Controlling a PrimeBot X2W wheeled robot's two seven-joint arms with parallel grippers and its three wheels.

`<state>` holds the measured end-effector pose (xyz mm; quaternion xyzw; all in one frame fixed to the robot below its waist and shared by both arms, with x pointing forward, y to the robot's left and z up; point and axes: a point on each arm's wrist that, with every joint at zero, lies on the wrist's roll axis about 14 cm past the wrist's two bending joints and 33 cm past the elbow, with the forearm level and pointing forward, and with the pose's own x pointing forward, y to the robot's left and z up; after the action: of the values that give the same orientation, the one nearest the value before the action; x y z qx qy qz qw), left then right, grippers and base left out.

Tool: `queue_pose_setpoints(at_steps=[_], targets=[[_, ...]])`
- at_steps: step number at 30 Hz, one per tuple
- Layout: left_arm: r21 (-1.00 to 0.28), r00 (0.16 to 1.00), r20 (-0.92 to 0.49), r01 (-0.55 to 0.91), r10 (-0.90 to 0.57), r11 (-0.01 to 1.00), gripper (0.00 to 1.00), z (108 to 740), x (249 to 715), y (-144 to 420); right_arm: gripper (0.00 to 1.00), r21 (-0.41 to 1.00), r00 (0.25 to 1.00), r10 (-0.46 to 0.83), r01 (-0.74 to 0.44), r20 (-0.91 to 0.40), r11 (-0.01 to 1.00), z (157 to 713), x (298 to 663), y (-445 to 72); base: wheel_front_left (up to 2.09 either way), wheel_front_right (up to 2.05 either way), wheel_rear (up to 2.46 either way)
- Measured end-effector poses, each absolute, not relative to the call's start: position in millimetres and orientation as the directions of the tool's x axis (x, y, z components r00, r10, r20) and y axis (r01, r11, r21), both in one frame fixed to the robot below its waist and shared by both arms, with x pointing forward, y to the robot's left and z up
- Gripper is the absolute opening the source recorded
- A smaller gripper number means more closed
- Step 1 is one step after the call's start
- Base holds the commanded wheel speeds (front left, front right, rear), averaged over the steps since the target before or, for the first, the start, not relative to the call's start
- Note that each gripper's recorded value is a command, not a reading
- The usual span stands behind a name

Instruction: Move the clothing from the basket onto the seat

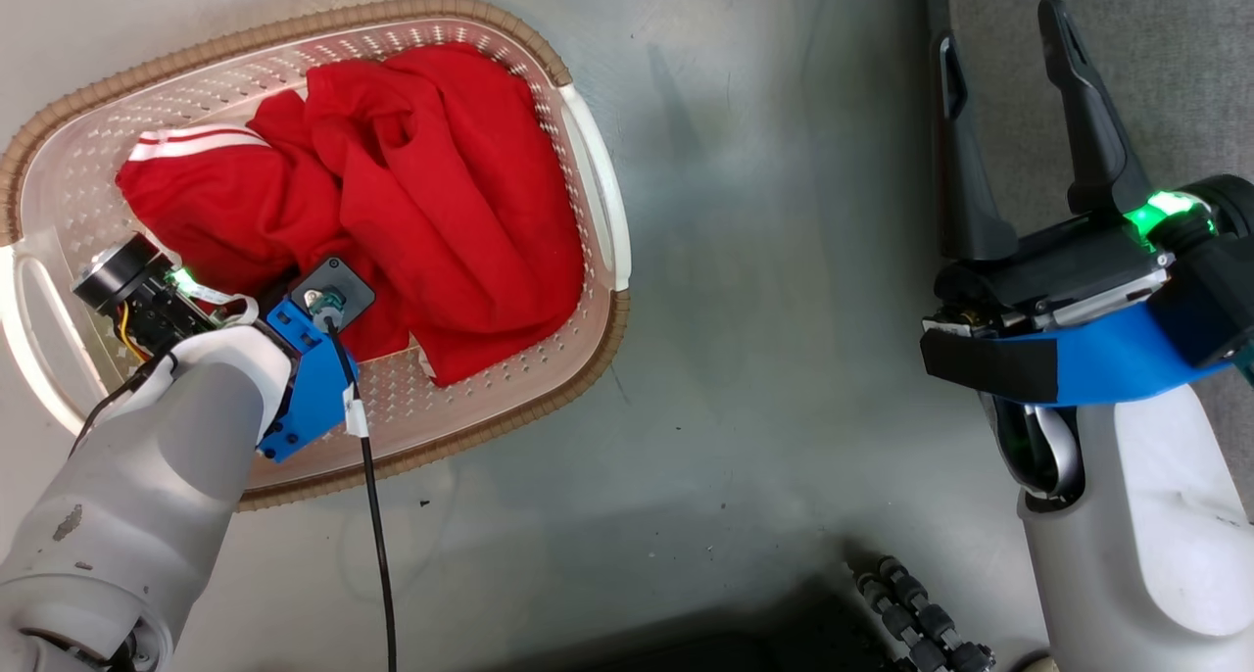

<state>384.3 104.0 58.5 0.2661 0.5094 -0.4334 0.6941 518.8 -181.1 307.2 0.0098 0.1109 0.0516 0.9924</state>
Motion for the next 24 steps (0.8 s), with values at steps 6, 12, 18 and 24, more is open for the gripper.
queue_pose_setpoints(at_steps=[6,12,18,24], targets=[[-0.063,0.124,-0.931,0.871,-0.343,0.488,0.0,68,391,100,1.0,0.028,0.975,0.1,-0.096,-0.201,0.995,317,521,-182,0.0,0.0,0.0],[-0.065,0.16,-0.905,0.863,-0.394,0.501,0.0,86,394,86,1.0,0.029,0.98,0.103,-0.1,-0.171,0.995,330,525,-180,0.0,0.0,0.0],[-0.075,0.203,-0.871,0.845,-0.447,0.53,0.0,112,395,70,1.0,0.031,0.984,0.118,-0.115,-0.133,0.993,349,529,-173,0.0,0.0,0.0],[-0.064,0.259,-0.84,0.826,-0.477,0.56,0.0,141,396,62,1.0,0.034,0.987,0.135,-0.133,-0.09,0.991,371,530,-164,0.0,0.0,0.0]])
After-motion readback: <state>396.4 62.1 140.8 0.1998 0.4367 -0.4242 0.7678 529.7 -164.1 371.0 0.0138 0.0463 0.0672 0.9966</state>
